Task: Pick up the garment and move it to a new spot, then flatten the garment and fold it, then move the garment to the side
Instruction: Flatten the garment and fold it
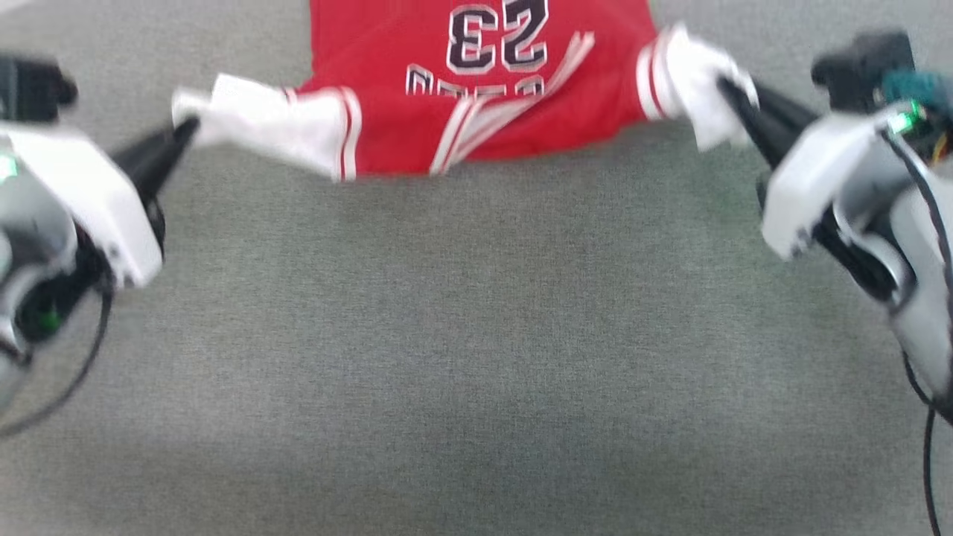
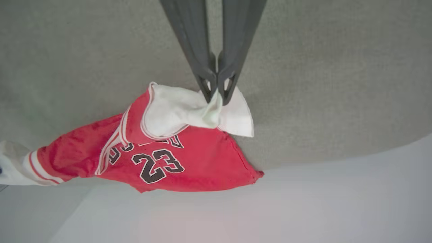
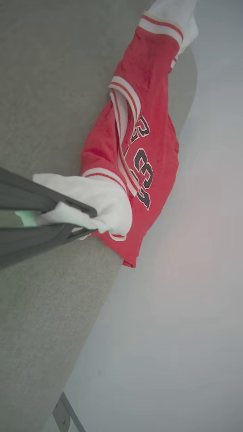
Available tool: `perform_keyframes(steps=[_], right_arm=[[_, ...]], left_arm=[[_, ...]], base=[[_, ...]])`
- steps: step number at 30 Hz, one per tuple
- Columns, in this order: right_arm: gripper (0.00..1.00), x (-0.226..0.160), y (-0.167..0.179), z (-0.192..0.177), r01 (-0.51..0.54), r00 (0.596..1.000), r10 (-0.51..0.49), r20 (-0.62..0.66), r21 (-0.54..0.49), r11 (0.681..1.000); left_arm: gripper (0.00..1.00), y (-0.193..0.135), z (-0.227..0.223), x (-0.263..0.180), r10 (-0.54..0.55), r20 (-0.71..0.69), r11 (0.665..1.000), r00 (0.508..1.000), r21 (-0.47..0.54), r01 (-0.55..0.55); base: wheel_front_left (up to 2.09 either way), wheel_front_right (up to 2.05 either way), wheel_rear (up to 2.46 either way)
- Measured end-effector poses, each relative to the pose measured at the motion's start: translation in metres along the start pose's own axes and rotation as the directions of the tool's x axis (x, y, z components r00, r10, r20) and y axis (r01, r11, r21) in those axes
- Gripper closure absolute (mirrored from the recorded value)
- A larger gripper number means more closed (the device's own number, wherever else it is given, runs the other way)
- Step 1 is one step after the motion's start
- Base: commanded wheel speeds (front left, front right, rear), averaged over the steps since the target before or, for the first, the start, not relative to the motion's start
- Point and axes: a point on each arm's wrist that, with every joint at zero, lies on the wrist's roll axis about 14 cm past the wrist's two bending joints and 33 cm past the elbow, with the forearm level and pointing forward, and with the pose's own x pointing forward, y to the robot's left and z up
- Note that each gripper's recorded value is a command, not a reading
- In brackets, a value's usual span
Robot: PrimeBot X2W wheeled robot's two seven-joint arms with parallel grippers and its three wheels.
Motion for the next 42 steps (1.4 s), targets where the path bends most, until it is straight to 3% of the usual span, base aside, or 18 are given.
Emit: perform_keyframes(steps=[6, 13, 17, 23, 26, 28, 29, 30, 35, 42], right_arm=[[1.00, -0.045, 0.015, -0.033, -0.069, 0.988, 0.068, -0.142, -0.005, 0.998], [1.00, -0.105, 0.038, -0.086, -0.140, 0.922, 0.143, -0.361, 0.033, 0.990], [1.00, -0.136, 0.048, -0.115, -0.159, 0.863, 0.182, -0.471, 0.087, 0.983], [1.00, -0.168, 0.051, -0.143, -0.135, 0.793, 0.201, -0.575, 0.155, 0.979], [1.00, -0.173, 0.052, -0.150, -0.121, 0.784, 0.202, -0.587, 0.175, 0.977], [0.67, -0.172, 0.051, -0.152, -0.107, 0.788, 0.195, -0.584, 0.183, 0.977], [0.17, -0.172, 0.051, -0.152, -0.102, 0.787, 0.192, -0.586, 0.182, 0.978], [0.00, -0.171, 0.051, -0.152, -0.098, 0.789, 0.188, -0.585, 0.182, 0.978], [0.00, -0.166, 0.045, -0.139, -0.088, 0.802, 0.171, -0.572, 0.170, 0.981], [0.00, -0.146, 0.027, -0.092, -0.044, 0.879, 0.097, -0.467, 0.122, 0.991]], left_arm=[[1.00, -0.014, -0.049, -0.043, 0.016, -0.110, 0.998, 0.994, -0.062, -0.023], [1.00, -0.032, -0.125, -0.099, 0.037, -0.300, 0.984, 0.953, -0.156, -0.088], [1.00, -0.041, -0.160, -0.123, 0.040, -0.391, 0.971, 0.919, -0.203, -0.128], [1.00, -0.049, -0.199, -0.147, 0.042, -0.490, 0.951, 0.871, -0.246, -0.184], [1.00, -0.052, -0.209, -0.148, 0.039, -0.504, 0.945, 0.863, -0.262, -0.195], [1.00, -0.053, -0.212, -0.146, 0.037, -0.502, 0.941, 0.864, -0.273, -0.198], [1.00, -0.053, -0.213, -0.145, 0.035, -0.504, 0.940, 0.863, -0.276, -0.199], [1.00, -0.053, -0.215, -0.144, 0.033, -0.504, 0.938, 0.863, -0.281, -0.200], [1.00, -0.050, -0.214, -0.138, 0.039, -0.489, 0.935, 0.871, -0.290, -0.205], [1.00, -0.048, -0.209, -0.126, 0.036, -0.466, 0.934, 0.884, -0.299, -0.196]], base=[[0.00, 0.00, 0.00], [0.00, 0.00, 0.00], [0.00, 0.00, 0.00], [0.00, 0.00, 0.00], [0.00, 0.00, 0.00], [0.00, 0.00, 0.00], [0.00, 0.00, 0.00], [0.00, 0.00, 0.00], [0.00, 0.00, 0.00], [0.00, 0.00, 0.00]])
